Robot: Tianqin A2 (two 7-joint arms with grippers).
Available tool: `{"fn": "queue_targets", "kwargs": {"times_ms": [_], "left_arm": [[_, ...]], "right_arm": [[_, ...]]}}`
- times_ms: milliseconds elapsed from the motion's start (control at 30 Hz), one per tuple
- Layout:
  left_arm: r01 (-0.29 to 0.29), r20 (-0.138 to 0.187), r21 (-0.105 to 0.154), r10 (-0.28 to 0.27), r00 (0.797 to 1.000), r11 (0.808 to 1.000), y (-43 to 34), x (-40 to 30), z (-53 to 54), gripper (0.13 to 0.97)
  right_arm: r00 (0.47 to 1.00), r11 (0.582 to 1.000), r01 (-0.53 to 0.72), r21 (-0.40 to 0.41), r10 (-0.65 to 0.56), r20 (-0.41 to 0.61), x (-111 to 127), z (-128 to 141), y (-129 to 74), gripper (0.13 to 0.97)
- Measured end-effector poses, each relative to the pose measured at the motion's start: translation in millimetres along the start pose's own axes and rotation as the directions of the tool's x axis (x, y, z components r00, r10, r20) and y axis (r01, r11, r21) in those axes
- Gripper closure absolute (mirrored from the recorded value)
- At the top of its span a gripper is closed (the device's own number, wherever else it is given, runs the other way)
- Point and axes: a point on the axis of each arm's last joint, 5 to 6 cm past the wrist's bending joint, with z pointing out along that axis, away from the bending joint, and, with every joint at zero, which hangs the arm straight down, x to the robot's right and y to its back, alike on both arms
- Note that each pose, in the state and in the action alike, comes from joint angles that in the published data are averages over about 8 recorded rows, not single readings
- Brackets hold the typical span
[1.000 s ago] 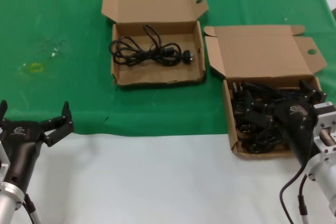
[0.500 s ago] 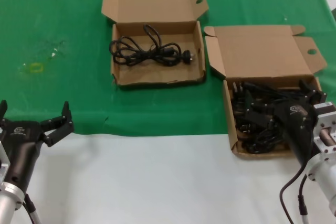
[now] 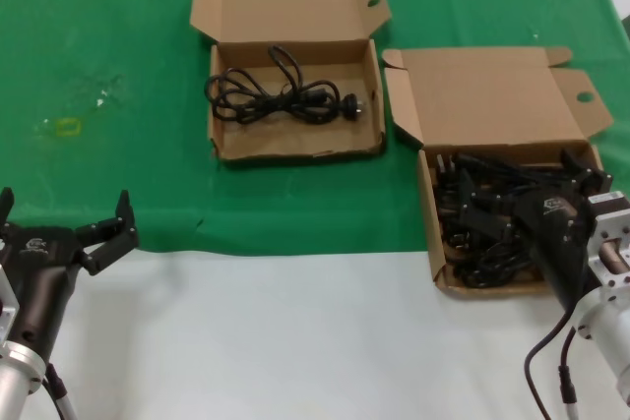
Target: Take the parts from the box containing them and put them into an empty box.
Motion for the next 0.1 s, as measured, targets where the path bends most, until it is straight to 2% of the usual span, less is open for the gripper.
{"fn": "queue_targets", "kwargs": {"times_ms": [100], "left_arm": [[0.000,0.000,0.000,0.000,1.000,1.000,0.0,0.0,0.0,0.132]], "right_arm": [[1.000,1.000,0.000,0.000,0.000,0.000,0.0,0.0,0.0,0.130]]}}
